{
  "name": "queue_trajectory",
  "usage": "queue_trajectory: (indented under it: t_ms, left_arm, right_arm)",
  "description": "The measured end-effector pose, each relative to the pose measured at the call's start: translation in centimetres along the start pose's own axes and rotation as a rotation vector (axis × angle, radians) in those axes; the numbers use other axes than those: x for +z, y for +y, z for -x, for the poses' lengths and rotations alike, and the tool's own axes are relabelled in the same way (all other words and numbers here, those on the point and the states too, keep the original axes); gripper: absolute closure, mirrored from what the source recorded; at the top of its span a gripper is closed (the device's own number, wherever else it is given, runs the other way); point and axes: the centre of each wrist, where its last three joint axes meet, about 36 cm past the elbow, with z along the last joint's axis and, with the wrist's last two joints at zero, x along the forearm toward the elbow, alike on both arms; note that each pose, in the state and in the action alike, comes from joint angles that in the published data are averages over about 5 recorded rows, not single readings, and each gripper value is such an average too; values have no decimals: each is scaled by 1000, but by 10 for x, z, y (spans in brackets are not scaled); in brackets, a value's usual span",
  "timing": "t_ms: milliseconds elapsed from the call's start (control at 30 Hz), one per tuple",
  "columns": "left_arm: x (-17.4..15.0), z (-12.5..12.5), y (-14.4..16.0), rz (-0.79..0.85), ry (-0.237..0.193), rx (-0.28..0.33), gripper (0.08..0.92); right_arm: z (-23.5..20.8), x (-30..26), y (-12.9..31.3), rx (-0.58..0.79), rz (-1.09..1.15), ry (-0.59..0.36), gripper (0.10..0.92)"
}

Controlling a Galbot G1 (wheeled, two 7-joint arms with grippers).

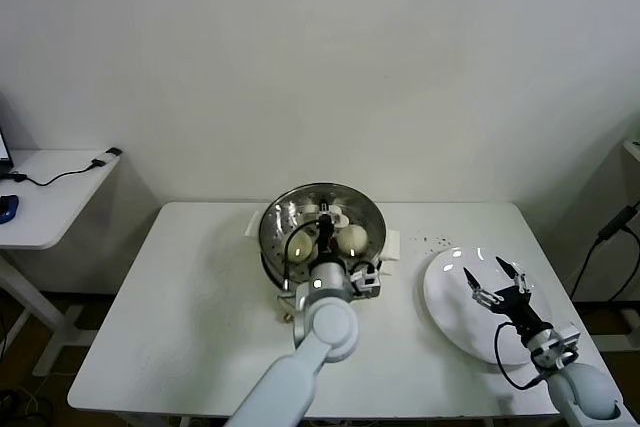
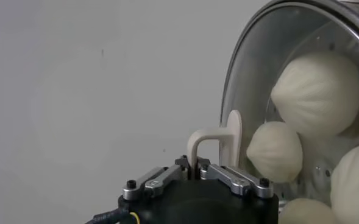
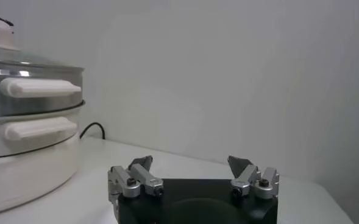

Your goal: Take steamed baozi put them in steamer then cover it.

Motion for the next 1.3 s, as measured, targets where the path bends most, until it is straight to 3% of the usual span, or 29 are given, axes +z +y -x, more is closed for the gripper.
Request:
queue_trajectory:
  t_ms: [267,567,1000,1300]
  left_arm:
    - [0,0,0,-1,1,5,821]
    - [6,-5,6,3,-12,8,572]
    - [27,-32,22,-27,-42,-5,208]
    - [56,-58,36,-102,-58,-28,177]
  right_arm:
    - [-1,0,-1,1,-1,-1,200]
    - [0,-1,-3,5,-3,0,200]
    - [1,-2,-5,7,-8,9,200]
    - [0,-8,-4,37,-25,37,200]
